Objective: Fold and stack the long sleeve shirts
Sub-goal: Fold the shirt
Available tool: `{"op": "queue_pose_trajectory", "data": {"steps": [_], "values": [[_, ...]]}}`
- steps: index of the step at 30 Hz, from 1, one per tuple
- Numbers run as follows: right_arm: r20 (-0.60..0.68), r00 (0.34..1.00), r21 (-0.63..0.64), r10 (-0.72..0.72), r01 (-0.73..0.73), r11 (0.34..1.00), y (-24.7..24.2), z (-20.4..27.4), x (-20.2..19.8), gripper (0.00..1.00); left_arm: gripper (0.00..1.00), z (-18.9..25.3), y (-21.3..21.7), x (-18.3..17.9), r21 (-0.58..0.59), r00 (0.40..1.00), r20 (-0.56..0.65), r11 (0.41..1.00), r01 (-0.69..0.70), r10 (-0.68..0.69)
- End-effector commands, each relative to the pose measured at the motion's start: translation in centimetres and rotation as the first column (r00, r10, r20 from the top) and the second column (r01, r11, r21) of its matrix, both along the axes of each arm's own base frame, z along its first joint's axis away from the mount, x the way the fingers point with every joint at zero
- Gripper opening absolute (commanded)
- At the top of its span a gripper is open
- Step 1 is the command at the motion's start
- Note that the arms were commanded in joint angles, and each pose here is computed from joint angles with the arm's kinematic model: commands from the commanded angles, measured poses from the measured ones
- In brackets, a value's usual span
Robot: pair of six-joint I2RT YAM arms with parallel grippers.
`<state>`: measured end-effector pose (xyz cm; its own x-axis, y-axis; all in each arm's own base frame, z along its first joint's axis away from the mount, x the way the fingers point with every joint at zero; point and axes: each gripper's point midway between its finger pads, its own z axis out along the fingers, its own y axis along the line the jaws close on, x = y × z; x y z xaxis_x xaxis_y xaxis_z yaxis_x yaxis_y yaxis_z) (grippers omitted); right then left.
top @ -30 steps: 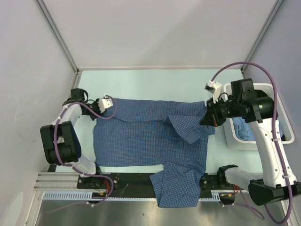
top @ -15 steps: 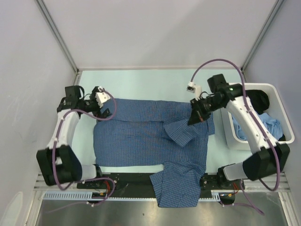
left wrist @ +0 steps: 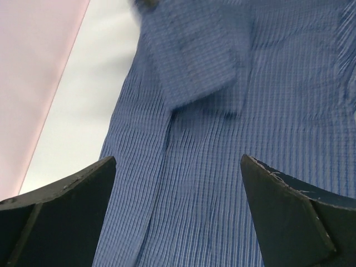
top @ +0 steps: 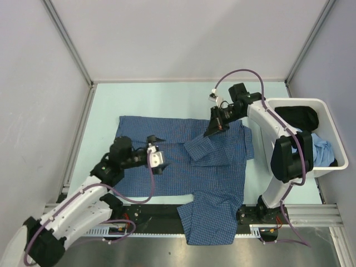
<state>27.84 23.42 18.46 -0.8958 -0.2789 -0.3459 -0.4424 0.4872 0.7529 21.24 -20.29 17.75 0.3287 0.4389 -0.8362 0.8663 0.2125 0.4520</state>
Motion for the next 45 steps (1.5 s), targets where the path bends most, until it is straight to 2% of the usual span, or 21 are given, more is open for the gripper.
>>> {"op": "queue_pose_trajectory", "data": {"steps": [1, 2, 5, 7, 12, 16, 20, 22, 25, 26, 28, 29, 30, 31, 32, 33, 34, 36, 37, 40, 45], "values": [[-0.011, 0.999, 0.138, -0.032, 0.033, 0.99, 2.4, 3.5, 2.3, 0.0, 0.99, 3.1, -4.5, 1.5, -0.141, 0.994, 0.071, 0.988, -0.068, 0.079], [-0.025, 0.999, 0.138, -0.037, 0.04, 0.99, 2.5, 3.3, 2.6, 0.0, 1.0, 3.9, -5.5, 2.7, -0.163, 0.989, 0.08, 0.98, -0.11, 0.124], [-0.065, 0.996, 0.137, -0.063, 0.071, 0.988, 2.7, 3.2, 3.0, 0.0, 0.99, 5.6, -8.5, 2.9, -0.221, 0.987, 0.092, 0.97, -0.106, 0.129], [-0.104, 0.991, 0.142, -0.08, 0.094, 0.985, 2.6, 3.0, 3.1, 0.0, 1.0, 5.2, -10.2, 2.9, -0.223, 0.99, 0.087, 0.97, -0.093, 0.114], [-0.192, 0.976, 0.198, -0.099, 0.137, 0.971, 2.5, 3.2, 3.3, 0.0, 0.99, 4.0, -13.2, 1.9, -0.217, 0.982, 0.172, 0.976, -0.035, 0.074], [-0.242, 0.966, 0.226, -0.09, 0.146, 0.963, 2.4, 3.5, 2.6, 0.0, 0.99, 3.7, -13.2, 4.1, -0.23, 0.948, 0.26, 0.966, -0.122, 0.182], [-0.296, 0.95, 0.241, -0.096, 0.172, 0.955, 2.1, 3.4, 2.1, 0.0, 0.99, 3.2, -13.9, 4.5, -0.2, 0.934, 0.318, 0.974, -0.105, 0.166], [-0.291, 0.953, 0.254, -0.082, 0.16, 0.954, 2.1, 3.8, 1.6, 0.0, 0.99, 3.4, -13.8, 5.5, -0.198, 0.923, 0.325, 0.969, -0.148, 0.207], [-0.302, 0.949, 0.25, -0.086, 0.166, 0.954, 1.8, 3.5, 1.2, 0.0, 0.85, 3.3, -13.9, 5.8, -0.181, 0.923, 0.322, 0.97, -0.16, 0.212], [-0.306, 0.947, 0.248, -0.095, 0.176, 0.953, 1.5, 3.4, 1.3, 0.0, 0.75, 3.6, -14.0, 5.4, -0.184, 0.926, 0.323, 0.973, -0.141, 0.195], [-0.336, 0.934, 0.24, -0.118, 0.206, 0.949, 1.0, 3.2, 1.5, 0.0, 0.63, 3.4, -13.9, 5.0, -0.175, 0.931, 0.318, 0.976, -0.127, 0.178], [-0.338, 0.933, 0.248, -0.126, 0.217, 0.944, 0.8, 3.2, 1.9, 0.0, 0.62, 3.7, -13.8, 4.7, -0.184, 0.931, 0.323, 0.976, -0.117, 0.172], [-0.381, 0.911, 0.238, -0.156, 0.26, 0.936, 0.4, 3.4, 2.5, 0.0, 0.65, 3.5, -13.7, 4.6, -0.179, 0.931, 0.322, 0.977, -0.115, 0.169], [-0.41, 0.896, 0.234, -0.17, 0.284, 0.93, 0.2, 3.3, 2.8, 0.0, 0.77, 3.2, -13.7, 4.5, -0.175, 0.935, 0.314, 0.978, -0.114, 0.165], [-0.398, 0.901, 0.257, -0.17, 0.287, 0.923, 0.4, 3.5, 3.4, 0.0, 0.84, 3.1, -13.8, 4.2, -0.175, 0.938, 0.309, 0.979, -0.109, 0.16], [-0.417, 0.892, 0.26, -0.177, 0.303, 0.917, 0.4, 3.7, 3.6, 0.0, 0.88, 2.9, -14.0, 4.0, -0.176, 0.939, 0.306, 0.979, -0.104, 0.154], [-0.485, 0.853, 0.24, -0.194, 0.342, 0.908, 0.5, 3.4, 3.6, 0.0, 0.92, 2.6, -14.1, 3.8, -0.173, 0.938, 0.313, 0.98, -0.096, 0.147], [-0.502, 0.843, 0.259, -0.193, 0.359, 0.897, 0.7, 3.6, 3.8, 0.0, 0.95, 2.0, -14.7, 4.0, -0.178, 0.932, 0.321, 0.977, -0.117, 0.17], [-0.559, 0.804, 0.242, -0.201, 0.39, 0.888, 0.8, 3.8, 3.6, 0.0, 0.96, 2.1, -15.1, 4.5, -0.182, 0.925, 0.329, 0.974, -0.133, 0.188], [-0.573, 0.794, 0.25, -0.203, 0.405, 0.88, 0.6, 3.5, 3.1, 0.0, 0.96, 1.5, -15.7, 6.1, -0.181, 0.912, 0.326, 0.963, -0.199, 0.25], [-0.594, 0.778, 0.242, -0.205, 0.416, 0.876, 0.2, 3.7, 2.7, 0.0, 0.97, 0.6, -16.6, 6.4, -0.171, 0.914, 0.326, 0.966, -0.192, 0.24]]}}
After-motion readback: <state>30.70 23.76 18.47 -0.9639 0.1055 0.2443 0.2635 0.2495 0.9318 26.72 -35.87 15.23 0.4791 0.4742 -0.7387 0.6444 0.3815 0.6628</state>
